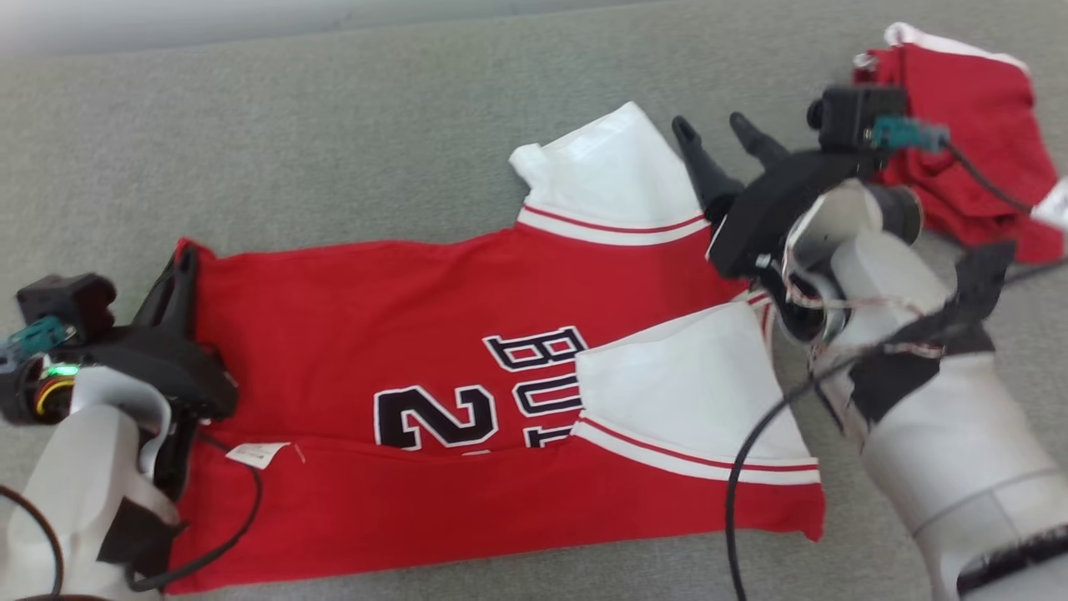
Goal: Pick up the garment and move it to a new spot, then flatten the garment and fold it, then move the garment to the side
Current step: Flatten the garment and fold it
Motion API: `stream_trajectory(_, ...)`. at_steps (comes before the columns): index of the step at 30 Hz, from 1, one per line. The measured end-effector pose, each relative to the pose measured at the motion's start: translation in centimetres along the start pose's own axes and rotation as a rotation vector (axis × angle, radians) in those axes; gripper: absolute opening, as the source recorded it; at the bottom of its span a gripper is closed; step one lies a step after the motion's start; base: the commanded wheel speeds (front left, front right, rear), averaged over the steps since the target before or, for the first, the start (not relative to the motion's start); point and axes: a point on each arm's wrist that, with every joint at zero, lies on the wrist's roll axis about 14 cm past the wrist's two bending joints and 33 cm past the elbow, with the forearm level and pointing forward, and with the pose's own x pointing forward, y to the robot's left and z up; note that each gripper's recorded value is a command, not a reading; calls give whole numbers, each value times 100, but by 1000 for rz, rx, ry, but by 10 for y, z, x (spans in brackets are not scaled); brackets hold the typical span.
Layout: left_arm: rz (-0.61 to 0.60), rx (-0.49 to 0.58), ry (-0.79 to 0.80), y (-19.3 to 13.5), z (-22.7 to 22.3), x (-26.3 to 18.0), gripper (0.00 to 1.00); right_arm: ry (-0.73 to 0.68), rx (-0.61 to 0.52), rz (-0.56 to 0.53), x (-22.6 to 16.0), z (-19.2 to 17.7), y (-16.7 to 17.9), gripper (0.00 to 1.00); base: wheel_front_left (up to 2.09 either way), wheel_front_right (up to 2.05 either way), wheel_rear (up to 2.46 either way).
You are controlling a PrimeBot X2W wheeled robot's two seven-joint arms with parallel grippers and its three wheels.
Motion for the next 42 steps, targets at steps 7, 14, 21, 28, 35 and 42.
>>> stream_trajectory(7, -8, 4, -21, -1, 1, 1, 0, 115, -23, -47, 35, -11, -16, 100, 0, 0, 0)
stream_trajectory(14, -13, 12, -37, 0, 0, 4, 0, 178, -20, -82, 62, -23, -26, 100, 0, 0, 0)
stream_trajectory(21, -22, 21, -37, 1, -6, 8, 0, 186, -37, -95, 86, -30, -32, 100, 0, 0, 0)
stream_trajectory(28, -23, 30, -27, 4, -16, 11, 0, 207, -49, -104, 103, -49, -40, 100, 0, 0, 0)
stream_trajectory(35, -15, 30, -30, 8, -17, 11, 0, 192, -70, -101, 108, -52, -41, 0, 0, 0, 0)
stream_trajectory(42, -4, 25, -39, 11, -13, 6, 0, 116, -85, -98, 102, -29, -35, 0, 0, 0, 0)
